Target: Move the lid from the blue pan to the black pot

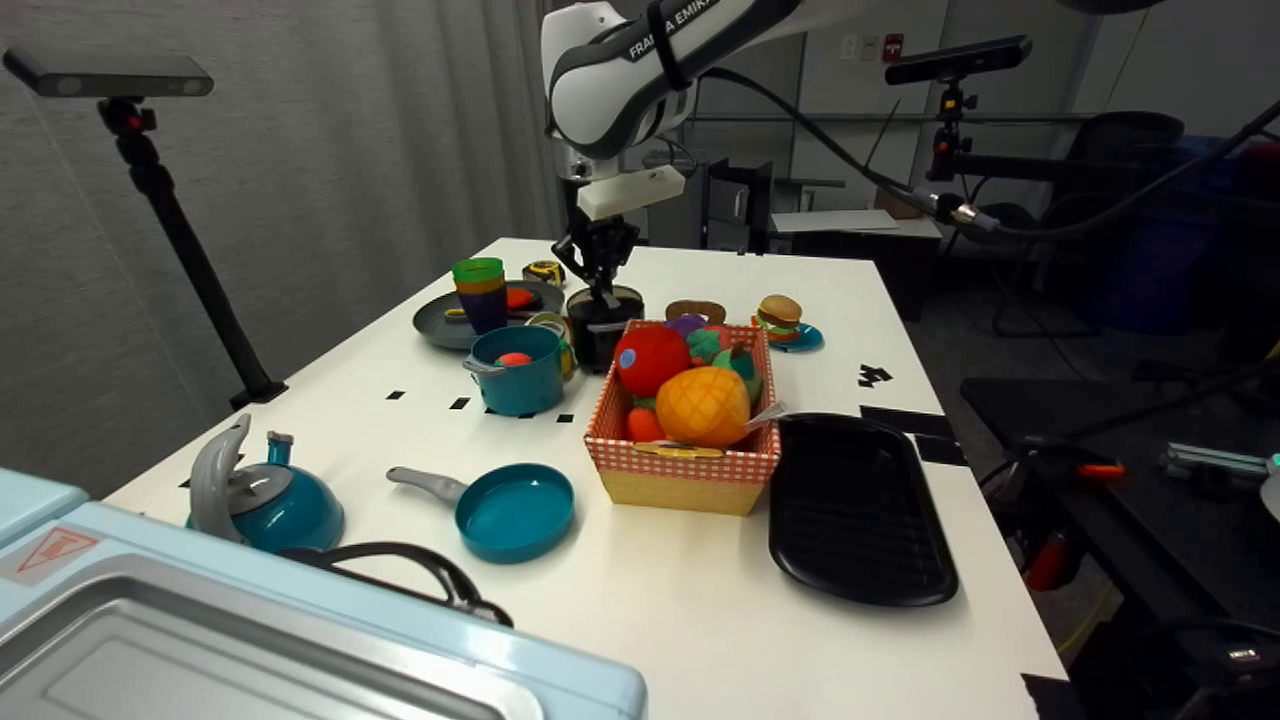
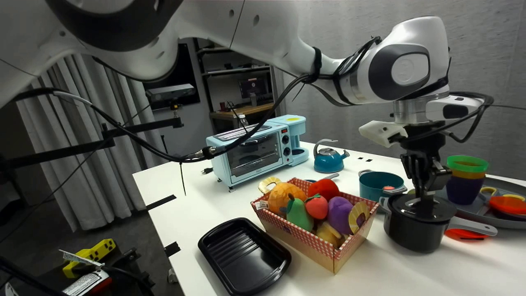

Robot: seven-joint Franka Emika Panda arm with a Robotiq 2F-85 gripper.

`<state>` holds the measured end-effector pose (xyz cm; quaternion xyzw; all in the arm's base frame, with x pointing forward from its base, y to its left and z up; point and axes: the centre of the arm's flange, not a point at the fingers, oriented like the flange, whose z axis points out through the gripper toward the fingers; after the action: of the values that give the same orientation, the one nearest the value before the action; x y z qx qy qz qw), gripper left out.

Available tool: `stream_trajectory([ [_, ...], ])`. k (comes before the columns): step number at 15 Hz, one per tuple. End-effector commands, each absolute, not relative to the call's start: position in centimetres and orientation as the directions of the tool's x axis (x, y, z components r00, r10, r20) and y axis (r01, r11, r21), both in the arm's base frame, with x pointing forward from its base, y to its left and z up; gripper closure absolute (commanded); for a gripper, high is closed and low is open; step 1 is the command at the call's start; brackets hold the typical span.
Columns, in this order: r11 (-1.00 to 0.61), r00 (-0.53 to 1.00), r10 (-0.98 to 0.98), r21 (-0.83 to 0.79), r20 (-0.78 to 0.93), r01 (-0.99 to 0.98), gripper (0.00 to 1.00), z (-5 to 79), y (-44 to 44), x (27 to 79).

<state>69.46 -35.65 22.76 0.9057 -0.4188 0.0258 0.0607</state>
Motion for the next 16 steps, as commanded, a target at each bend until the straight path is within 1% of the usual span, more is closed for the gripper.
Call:
stream_trajectory([
  [1, -0.634, 0.641, -0.763, 0.091, 0.087, -0.768, 0.59, 23.1, -36.1, 71.0],
  [3, -0.641, 0.647, -0.758, 0.088, 0.089, -0.763, 0.48, 23.3, -35.9, 71.0],
  [6, -0.654, 0.659, -0.746, 0.086, 0.095, -0.752, 0.24, 23.7, -35.2, 71.2],
  [8, -0.667, 0.671, -0.735, 0.074, 0.1, -0.742, 0.11, 24.2, -34.5, 71.1],
  [9, -0.675, 0.678, -0.728, 0.069, 0.1, -0.735, 0.02, 24.4, -34.2, 71.1],
  [10, -0.696, 0.698, -0.71, 0.058, 0.093, -0.716, 0.0, 24.7, -33.6, 71.1],
  [16, -0.778, 0.775, -0.615, 0.051, 0.145, -0.627, 0.0, 28.2, -29.3, 70.3],
])
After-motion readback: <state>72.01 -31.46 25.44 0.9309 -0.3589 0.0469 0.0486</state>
